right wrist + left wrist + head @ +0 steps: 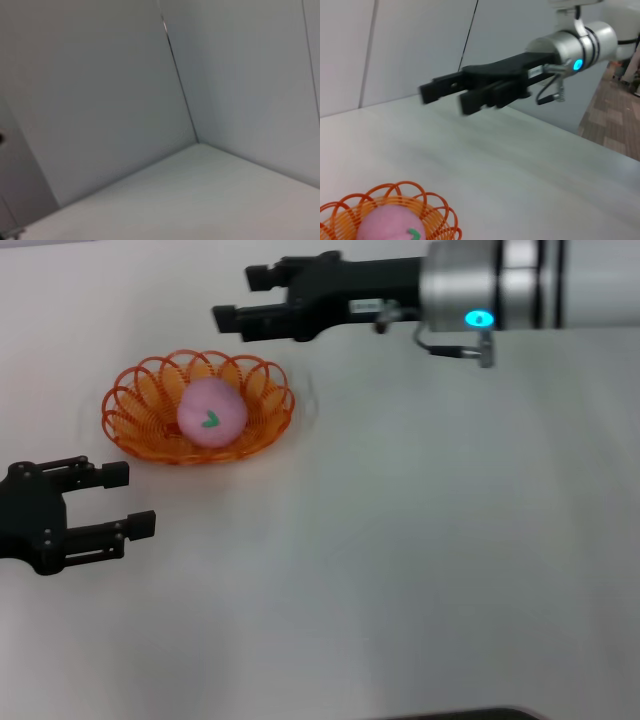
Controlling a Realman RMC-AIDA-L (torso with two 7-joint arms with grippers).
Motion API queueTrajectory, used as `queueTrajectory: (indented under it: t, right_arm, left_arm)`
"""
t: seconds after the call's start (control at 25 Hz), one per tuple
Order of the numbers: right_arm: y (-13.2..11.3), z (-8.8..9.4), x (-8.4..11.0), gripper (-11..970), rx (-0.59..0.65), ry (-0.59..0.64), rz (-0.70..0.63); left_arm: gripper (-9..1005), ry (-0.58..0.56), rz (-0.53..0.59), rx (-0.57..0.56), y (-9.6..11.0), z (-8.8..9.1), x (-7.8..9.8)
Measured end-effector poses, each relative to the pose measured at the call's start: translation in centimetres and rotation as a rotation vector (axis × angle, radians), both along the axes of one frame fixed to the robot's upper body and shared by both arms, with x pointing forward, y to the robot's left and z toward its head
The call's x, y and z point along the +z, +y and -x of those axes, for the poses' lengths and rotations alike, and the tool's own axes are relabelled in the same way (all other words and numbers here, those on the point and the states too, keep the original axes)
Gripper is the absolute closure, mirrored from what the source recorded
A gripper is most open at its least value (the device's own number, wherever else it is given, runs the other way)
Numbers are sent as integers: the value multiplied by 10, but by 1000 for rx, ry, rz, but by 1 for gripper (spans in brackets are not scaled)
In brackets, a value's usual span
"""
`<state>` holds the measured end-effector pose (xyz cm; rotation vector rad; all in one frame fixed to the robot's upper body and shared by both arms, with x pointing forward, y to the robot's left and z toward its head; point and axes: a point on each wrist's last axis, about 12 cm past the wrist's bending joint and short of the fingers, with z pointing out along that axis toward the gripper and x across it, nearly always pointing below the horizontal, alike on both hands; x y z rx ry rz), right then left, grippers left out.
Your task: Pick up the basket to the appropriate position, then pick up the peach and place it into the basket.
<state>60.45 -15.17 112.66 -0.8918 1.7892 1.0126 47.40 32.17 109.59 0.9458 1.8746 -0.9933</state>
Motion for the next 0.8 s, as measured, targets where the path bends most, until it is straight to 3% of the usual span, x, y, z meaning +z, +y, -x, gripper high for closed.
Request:
queueTrajectory:
  t: [0.24,0.48,0.8]
  right_arm:
    - [-49,26,-6,148,29,-30,-89]
    - [-103,58,-28,150,33,-61,-17]
    - [-130,75,-46,150,42,-11,116]
  left_arm:
    - [269,-3,-1,9,0,-1,0]
    - [269,-6,0,22,1,-1,0]
    - [269,-6,-4,38,4,-1,-1]
